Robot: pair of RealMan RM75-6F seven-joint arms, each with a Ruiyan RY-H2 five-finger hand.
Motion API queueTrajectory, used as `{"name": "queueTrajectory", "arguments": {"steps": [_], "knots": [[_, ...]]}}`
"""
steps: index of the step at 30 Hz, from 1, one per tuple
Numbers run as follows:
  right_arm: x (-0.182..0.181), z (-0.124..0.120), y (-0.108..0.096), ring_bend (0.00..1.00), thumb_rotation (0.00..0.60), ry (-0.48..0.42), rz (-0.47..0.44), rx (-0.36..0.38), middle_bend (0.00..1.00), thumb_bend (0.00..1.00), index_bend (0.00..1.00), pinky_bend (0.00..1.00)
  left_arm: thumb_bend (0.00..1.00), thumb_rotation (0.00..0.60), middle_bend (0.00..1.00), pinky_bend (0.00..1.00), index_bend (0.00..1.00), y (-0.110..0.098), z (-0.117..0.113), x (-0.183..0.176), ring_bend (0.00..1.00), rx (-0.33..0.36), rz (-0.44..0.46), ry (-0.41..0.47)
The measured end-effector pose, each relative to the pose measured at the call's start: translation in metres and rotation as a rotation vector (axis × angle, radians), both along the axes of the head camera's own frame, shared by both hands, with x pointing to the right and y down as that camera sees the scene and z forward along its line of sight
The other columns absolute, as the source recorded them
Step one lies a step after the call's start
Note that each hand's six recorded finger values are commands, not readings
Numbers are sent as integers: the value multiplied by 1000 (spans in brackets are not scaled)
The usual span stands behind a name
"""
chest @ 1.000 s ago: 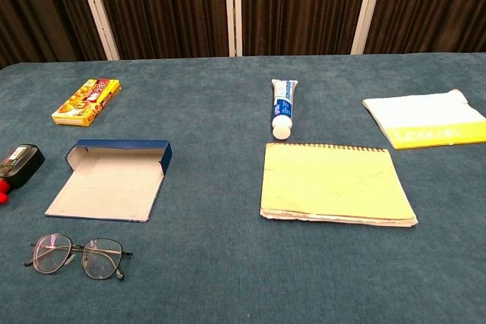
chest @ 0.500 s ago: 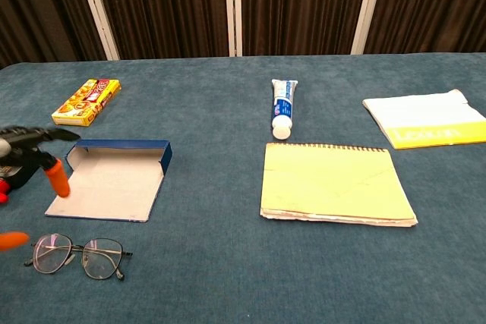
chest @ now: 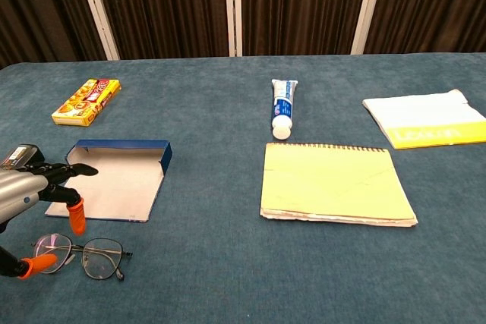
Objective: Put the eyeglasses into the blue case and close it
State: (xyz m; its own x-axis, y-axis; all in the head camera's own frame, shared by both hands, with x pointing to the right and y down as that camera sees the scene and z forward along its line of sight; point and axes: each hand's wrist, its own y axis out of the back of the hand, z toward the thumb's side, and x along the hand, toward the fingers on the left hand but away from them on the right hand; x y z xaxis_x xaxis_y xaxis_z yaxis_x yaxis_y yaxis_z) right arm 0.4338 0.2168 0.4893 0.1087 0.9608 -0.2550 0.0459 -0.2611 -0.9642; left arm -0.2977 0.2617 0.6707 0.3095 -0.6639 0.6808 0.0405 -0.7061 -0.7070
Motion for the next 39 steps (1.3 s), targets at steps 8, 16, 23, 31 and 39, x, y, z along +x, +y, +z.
{"name": "queueTrajectory", "arguments": {"steps": [8, 16, 23, 31, 39], "knots": [[0, 0, 0, 0, 600, -1, 0, -2, 0, 0, 0, 0, 402, 600, 0, 0, 438, -4, 3, 1, 0, 13, -12, -1], [1, 1, 0, 0, 600, -2, 1, -6, 0, 0, 0, 0, 440, 600, 0, 0, 452, -1, 8, 6, 0, -2, -7, 0], [1, 1, 0, 0, 600, -3, 2, -9, 0, 0, 0, 0, 440, 600, 0, 0, 462, 1, 10, 9, 0, -4, 0, -1], [1, 2, 0, 0, 600, -5, 2, -12, 0, 0, 0, 0, 440, 600, 0, 0, 476, 2, 14, 10, 0, -7, 0, -8], [2, 2, -1, 0, 600, -8, 5, -16, 0, 0, 0, 0, 441, 600, 0, 0, 520, 3, 18, 14, 0, -13, 4, -6]]}}
